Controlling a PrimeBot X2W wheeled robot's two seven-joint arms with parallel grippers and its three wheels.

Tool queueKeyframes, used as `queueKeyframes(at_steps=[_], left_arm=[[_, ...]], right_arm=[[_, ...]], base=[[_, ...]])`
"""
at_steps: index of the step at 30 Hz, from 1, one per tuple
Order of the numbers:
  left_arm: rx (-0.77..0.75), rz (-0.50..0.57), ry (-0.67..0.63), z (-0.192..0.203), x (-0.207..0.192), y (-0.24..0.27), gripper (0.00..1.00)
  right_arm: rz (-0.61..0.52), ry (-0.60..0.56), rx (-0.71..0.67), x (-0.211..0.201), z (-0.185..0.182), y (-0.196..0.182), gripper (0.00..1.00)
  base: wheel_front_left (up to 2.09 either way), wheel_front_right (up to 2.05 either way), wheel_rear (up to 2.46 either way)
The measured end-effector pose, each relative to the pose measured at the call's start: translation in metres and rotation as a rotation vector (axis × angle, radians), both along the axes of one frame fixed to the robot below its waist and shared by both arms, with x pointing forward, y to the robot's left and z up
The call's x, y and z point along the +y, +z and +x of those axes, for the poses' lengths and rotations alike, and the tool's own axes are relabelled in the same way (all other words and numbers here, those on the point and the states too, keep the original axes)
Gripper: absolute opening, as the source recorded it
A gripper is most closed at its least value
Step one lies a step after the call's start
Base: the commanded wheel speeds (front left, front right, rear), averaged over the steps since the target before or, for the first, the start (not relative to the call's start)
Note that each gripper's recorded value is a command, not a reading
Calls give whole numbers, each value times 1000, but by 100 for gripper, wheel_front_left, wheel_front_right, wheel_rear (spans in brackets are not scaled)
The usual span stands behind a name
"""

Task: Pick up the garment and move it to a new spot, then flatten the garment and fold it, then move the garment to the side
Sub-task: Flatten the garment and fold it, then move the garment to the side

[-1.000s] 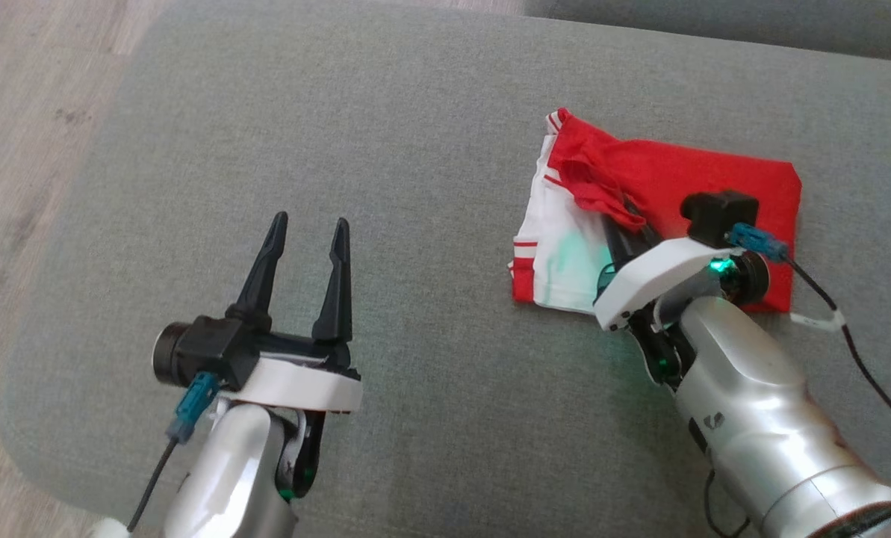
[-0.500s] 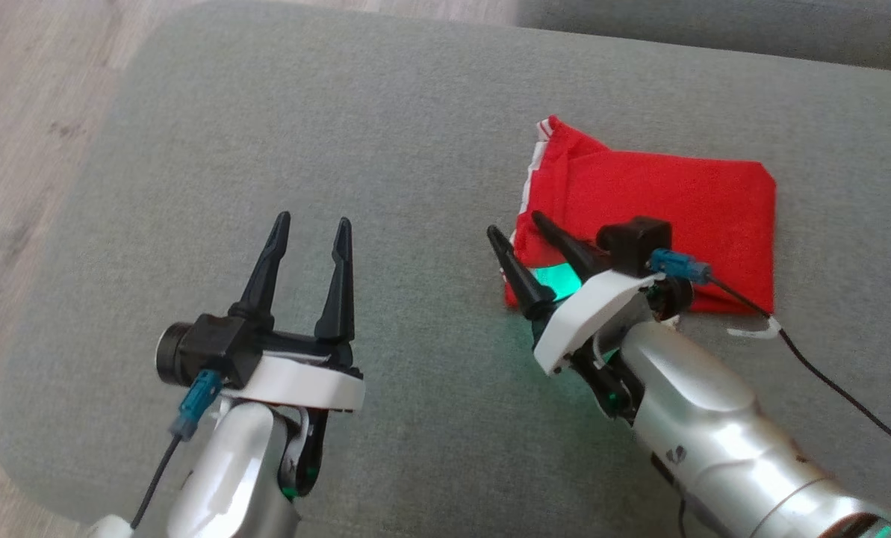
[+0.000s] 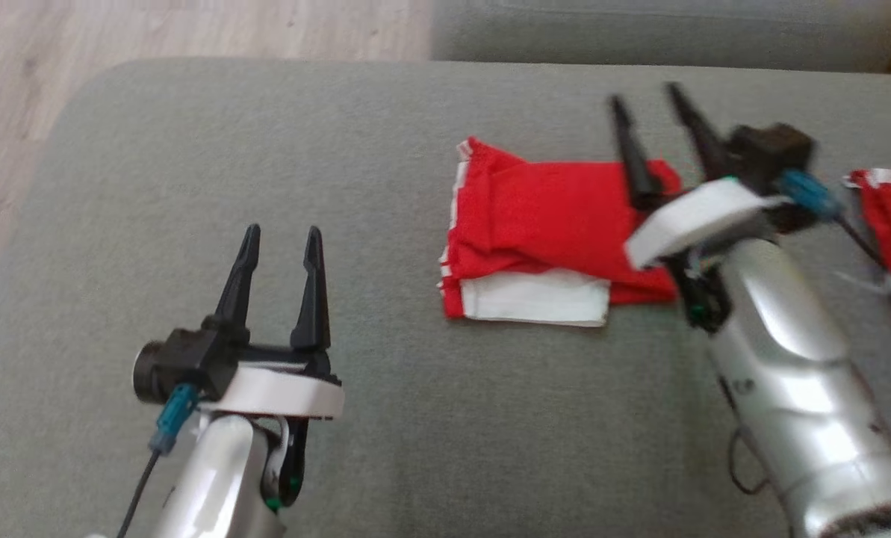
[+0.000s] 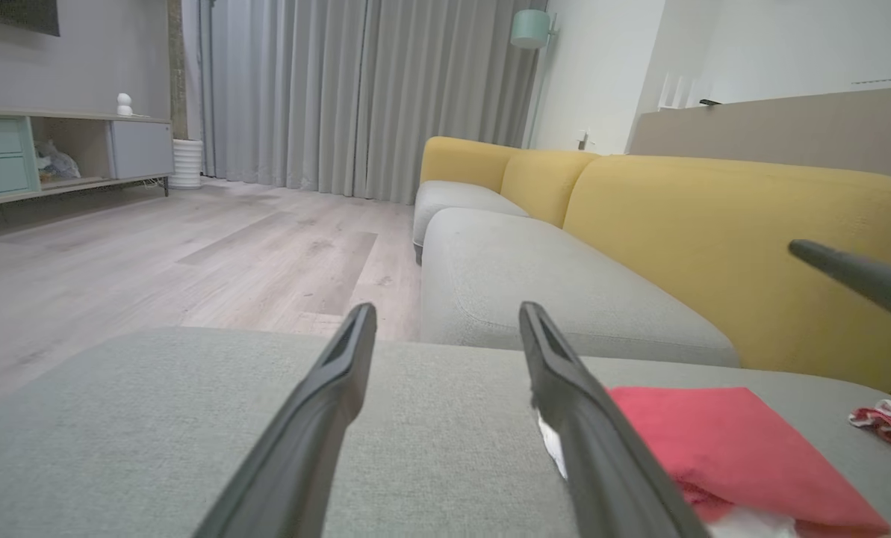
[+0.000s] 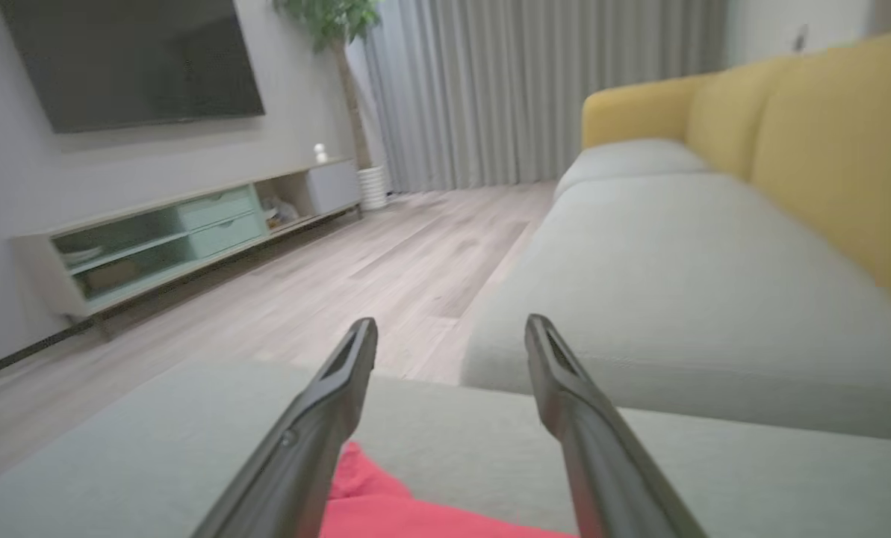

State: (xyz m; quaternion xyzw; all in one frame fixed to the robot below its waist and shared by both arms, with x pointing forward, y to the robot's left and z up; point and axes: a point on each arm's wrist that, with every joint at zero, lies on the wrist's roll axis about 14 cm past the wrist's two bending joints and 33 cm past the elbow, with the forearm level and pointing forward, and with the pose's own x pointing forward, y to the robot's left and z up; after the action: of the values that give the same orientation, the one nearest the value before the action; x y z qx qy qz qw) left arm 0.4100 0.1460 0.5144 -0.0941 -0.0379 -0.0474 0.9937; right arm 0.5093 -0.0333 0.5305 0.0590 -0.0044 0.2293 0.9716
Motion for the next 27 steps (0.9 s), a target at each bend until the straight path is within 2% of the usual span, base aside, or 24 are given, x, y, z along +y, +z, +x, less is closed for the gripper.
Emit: queueKeyframes(at_steps=[5,13,20,27], left_arm=[[-2,-6,-27,1,-11,0,100],[-1,-19,-55,3,-22,-1,100],[61,-23,-47,-5,-20,-24,100],[67,-23,-44,-3,-18,-27,100]], right_arm=[[-64,-165,-30,-68,-27,-15,100],[-66,-329,-51,-123,-73,-22,100],[-12,-375,6,-137,-104,-41,100],[6,-370,14,-134,-103,-44,100]], base=[[0,0,0],[0,0,0],[0,0,0],[0,0,0]])
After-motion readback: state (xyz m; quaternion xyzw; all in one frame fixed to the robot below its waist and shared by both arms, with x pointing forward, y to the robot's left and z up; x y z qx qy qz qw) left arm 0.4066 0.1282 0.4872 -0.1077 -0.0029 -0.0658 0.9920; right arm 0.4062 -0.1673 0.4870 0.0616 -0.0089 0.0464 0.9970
